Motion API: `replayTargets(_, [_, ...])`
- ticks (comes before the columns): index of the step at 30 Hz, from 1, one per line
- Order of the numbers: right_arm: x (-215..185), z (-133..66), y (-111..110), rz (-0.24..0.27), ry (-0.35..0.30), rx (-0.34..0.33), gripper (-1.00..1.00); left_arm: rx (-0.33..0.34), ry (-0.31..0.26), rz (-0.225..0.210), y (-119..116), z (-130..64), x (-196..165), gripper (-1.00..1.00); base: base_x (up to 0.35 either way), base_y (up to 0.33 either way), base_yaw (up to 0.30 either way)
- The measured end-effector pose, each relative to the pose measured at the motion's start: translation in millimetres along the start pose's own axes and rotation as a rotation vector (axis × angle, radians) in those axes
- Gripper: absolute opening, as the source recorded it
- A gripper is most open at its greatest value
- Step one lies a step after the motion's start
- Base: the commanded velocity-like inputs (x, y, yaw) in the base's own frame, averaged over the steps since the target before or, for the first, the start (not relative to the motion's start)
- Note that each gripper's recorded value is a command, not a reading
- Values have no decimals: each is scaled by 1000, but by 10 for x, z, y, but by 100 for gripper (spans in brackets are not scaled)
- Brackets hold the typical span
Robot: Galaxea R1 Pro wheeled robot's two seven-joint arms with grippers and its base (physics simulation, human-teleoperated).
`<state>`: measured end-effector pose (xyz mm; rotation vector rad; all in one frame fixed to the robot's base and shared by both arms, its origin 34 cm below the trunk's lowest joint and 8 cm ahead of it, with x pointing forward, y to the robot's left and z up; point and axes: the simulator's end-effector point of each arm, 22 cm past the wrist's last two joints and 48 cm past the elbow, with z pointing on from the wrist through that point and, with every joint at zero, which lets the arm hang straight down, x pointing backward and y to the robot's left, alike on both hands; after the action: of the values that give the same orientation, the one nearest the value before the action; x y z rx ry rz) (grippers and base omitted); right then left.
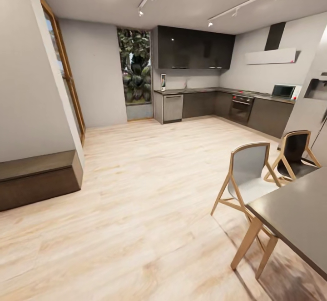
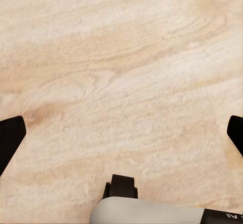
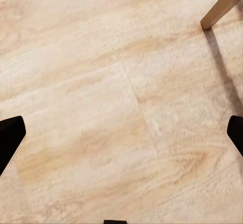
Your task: Pick up the poster from the kitchen countertop and hang it on one of the wall nails in the kitchen.
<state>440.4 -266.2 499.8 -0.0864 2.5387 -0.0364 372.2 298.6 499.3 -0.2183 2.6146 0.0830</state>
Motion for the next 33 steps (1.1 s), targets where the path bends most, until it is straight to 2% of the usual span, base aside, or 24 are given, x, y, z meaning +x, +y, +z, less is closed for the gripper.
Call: replayTargets(33, [0,0,3,0,0,0,100,0,0,0,1,0,1,100,338,78,0])
